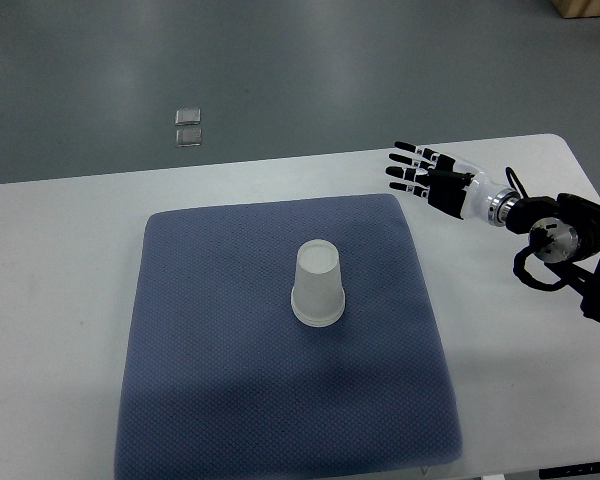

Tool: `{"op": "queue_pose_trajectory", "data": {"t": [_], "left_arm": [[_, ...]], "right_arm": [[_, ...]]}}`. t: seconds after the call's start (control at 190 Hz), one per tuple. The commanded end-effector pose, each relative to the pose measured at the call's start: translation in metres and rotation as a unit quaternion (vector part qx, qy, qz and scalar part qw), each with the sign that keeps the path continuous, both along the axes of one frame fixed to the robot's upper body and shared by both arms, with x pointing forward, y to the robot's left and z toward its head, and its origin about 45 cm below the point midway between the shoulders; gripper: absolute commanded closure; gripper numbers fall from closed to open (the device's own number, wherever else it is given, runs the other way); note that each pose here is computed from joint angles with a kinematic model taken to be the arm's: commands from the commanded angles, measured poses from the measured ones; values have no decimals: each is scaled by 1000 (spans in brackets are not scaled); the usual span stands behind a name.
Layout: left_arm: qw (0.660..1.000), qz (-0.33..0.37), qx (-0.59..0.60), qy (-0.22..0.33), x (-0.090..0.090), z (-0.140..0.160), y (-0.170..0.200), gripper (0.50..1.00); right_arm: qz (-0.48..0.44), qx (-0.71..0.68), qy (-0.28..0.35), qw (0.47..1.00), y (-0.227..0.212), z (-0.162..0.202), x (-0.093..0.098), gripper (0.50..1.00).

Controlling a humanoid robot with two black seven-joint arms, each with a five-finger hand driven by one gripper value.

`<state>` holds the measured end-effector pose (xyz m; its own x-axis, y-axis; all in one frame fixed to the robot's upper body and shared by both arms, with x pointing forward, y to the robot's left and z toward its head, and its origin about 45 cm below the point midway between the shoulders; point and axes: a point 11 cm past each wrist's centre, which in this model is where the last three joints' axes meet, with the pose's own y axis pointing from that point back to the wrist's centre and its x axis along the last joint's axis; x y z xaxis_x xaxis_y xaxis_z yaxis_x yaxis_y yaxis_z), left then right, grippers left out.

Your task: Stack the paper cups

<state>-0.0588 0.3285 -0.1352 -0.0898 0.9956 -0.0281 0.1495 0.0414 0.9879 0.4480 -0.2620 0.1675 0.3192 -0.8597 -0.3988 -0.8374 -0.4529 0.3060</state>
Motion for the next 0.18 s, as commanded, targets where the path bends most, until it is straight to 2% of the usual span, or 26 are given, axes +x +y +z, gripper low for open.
{"op": "queue_pose_trajectory", "data": {"t": [0.0, 0.179], "left_arm": [[1000, 0, 1, 0, 1, 0, 0, 500], [1000, 0, 0, -1, 1, 0, 0, 500]], "right_arm": [[2, 9, -4, 1000, 4, 2, 1, 574], [17, 17, -8, 1000, 9, 3, -1, 574]]}}
